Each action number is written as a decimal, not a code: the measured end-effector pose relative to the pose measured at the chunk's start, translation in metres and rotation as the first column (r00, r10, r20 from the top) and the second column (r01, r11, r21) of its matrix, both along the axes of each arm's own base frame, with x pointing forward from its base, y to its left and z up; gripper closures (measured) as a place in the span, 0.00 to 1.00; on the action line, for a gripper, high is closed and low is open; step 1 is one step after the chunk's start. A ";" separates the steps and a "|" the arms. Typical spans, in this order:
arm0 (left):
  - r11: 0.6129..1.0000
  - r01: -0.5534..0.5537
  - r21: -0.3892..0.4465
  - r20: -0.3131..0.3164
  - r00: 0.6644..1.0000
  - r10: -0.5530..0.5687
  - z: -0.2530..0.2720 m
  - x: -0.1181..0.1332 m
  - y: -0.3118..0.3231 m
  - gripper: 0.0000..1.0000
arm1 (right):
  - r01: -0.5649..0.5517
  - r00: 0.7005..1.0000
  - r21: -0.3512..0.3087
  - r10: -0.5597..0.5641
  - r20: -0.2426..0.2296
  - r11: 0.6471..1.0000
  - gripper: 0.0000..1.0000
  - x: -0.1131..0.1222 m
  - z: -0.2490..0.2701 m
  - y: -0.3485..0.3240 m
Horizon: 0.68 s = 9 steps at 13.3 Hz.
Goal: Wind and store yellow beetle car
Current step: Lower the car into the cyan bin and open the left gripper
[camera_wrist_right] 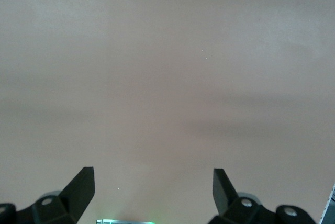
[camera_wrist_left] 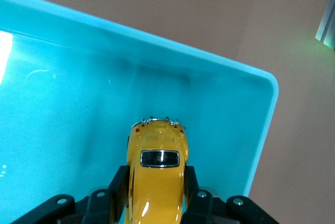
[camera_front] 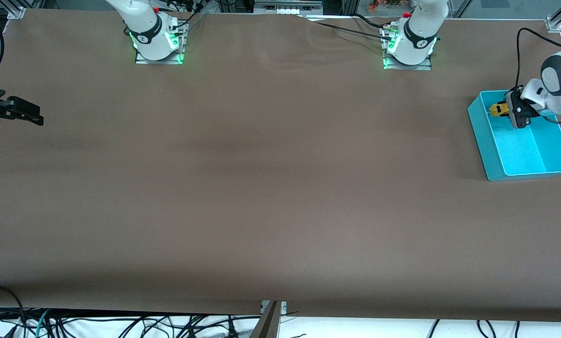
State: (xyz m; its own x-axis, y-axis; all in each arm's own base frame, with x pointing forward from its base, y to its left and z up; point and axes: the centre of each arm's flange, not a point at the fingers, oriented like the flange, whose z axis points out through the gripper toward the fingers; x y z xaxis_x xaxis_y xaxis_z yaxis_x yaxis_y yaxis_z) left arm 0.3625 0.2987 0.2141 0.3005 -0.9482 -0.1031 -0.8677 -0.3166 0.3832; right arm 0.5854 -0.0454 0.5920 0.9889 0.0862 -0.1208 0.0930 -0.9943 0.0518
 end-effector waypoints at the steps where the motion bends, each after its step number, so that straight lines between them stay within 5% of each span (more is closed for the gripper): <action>1: 1.000 0.002 0.005 0.012 1.000 -0.002 -0.001 0.000 0.000 0.54 | 0.000 1.000 0.000 0.000 -0.001 1.000 0.00 0.000 0.000 0.000; 3: 1.000 0.013 0.018 0.048 0.999 -0.014 -0.008 0.005 0.000 0.48 | 0.001 1.000 0.000 -0.001 -0.001 1.000 0.00 0.000 0.000 -0.001; 7: 0.999 0.019 0.028 0.076 0.997 -0.021 -0.022 0.009 -0.001 0.07 | 0.002 1.000 0.000 -0.002 -0.001 1.000 0.00 0.000 0.000 -0.001; 9: 0.999 0.011 0.040 0.089 0.996 -0.015 -0.017 0.014 0.000 0.00 | 0.002 1.000 0.000 -0.002 -0.001 1.000 0.00 0.000 0.000 -0.001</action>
